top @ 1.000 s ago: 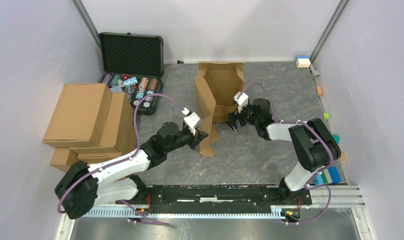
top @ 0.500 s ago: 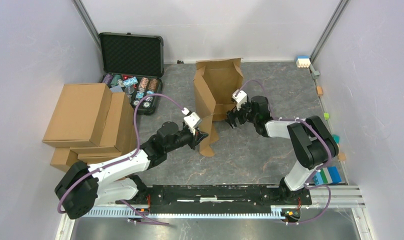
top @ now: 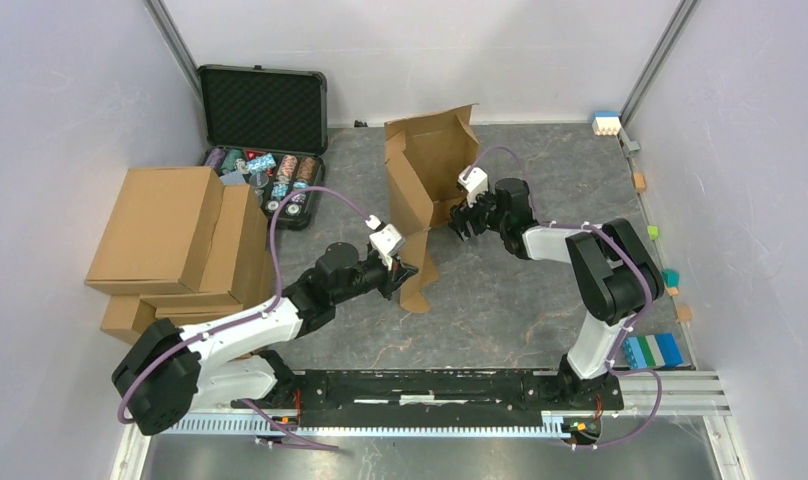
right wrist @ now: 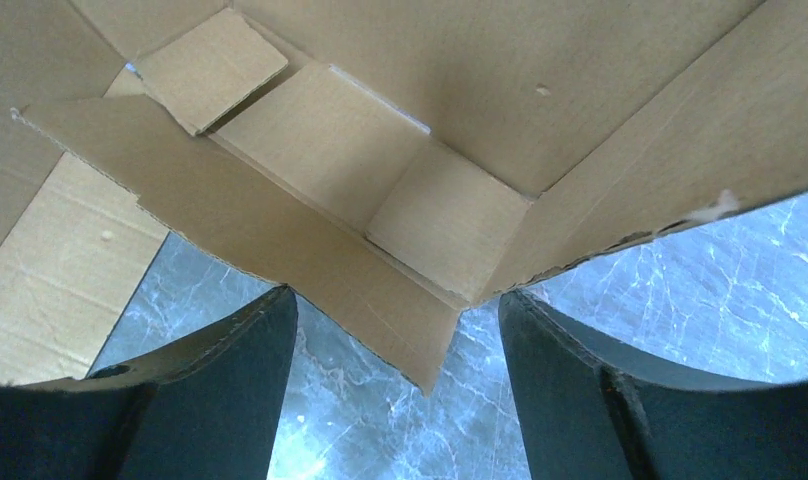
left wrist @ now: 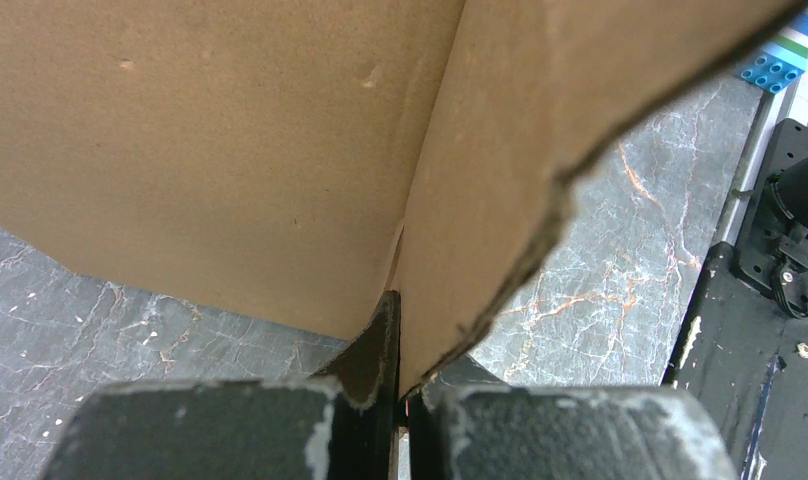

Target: Fold the paper box

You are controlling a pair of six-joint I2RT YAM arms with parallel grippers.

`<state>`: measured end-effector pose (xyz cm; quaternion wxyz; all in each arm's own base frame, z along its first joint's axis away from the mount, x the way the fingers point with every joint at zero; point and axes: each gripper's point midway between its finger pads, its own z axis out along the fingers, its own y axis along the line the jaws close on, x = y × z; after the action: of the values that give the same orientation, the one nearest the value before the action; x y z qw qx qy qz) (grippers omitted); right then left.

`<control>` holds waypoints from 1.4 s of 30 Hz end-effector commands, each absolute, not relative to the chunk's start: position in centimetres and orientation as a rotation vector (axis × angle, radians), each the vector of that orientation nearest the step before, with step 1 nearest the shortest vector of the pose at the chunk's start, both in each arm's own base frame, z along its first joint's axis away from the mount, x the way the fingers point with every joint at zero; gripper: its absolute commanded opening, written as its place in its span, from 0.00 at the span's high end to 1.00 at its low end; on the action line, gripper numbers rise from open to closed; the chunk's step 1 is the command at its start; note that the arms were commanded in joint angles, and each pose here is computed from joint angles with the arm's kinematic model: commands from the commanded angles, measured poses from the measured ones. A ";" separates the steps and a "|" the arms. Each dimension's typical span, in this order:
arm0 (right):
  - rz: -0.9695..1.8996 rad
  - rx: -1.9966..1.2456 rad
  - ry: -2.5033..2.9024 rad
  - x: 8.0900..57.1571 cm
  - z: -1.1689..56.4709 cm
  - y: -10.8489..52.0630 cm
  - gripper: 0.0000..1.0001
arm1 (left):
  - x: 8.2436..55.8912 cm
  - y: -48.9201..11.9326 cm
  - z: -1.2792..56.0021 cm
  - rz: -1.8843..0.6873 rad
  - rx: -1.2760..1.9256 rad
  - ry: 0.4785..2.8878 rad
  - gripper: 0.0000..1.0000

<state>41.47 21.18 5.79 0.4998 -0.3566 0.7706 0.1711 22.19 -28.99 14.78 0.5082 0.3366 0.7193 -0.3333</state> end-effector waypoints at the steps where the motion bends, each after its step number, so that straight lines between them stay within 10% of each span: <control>1: 0.396 -0.836 1.792 43.9 8.1 22.2 0.24 | 21.5 -29.4 14.0 -0.868 0.809 1.802 0.98; 26: 0.509 -0.643 1.853 50.4 8.0 22.7 0.44 | 21.4 -30.0 13.4 -0.885 0.840 1.826 0.98; 42: 0.281 -0.641 1.984 50.7 5.0 24.1 0.40 | 21.3 -30.3 13.2 -0.897 0.853 1.834 0.98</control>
<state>50.53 23.92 6.32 0.5113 -0.2685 0.8006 0.1597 22.43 -30.14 14.69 0.4941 0.3482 0.7175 -0.3460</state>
